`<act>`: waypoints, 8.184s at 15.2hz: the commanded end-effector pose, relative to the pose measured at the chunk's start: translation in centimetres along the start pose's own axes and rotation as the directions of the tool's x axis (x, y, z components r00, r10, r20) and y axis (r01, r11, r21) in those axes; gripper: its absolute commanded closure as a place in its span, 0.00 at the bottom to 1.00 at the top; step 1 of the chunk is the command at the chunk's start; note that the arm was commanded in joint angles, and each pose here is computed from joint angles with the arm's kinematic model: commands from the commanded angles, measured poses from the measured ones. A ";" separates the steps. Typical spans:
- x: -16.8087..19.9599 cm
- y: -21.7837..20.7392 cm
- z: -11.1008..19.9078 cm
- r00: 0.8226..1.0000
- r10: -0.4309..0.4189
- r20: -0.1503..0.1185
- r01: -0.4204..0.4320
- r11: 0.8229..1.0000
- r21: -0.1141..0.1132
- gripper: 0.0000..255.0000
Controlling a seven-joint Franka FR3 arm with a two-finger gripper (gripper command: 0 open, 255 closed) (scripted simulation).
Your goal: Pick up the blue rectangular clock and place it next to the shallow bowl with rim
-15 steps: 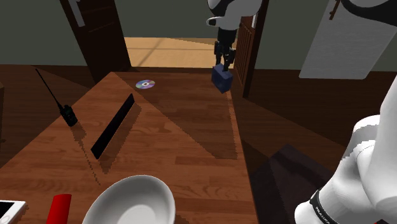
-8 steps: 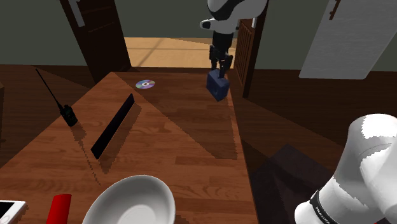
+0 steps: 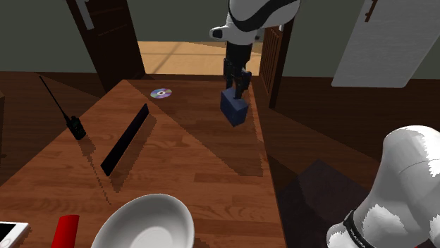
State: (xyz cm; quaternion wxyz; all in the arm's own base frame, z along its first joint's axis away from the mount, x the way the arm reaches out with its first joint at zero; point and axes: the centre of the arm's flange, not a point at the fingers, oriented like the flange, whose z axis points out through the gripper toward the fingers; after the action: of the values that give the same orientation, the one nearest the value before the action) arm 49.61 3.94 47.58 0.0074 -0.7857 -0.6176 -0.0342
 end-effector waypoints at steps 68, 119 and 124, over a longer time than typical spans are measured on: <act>16.0 -30.0 9.8 0.310 0.951 0.013 -0.946 0.308 0.098 1.00; 11.5 -39.0 -7.6 0.310 0.951 0.013 -0.946 0.308 0.098 1.00; 11.4 -39.1 -5.0 0.310 0.951 0.013 -0.946 0.308 0.098 1.00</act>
State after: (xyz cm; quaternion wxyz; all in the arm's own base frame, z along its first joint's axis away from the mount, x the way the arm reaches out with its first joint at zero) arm 14.01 23.98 52.48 0.0747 -0.9963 -0.0396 -0.0145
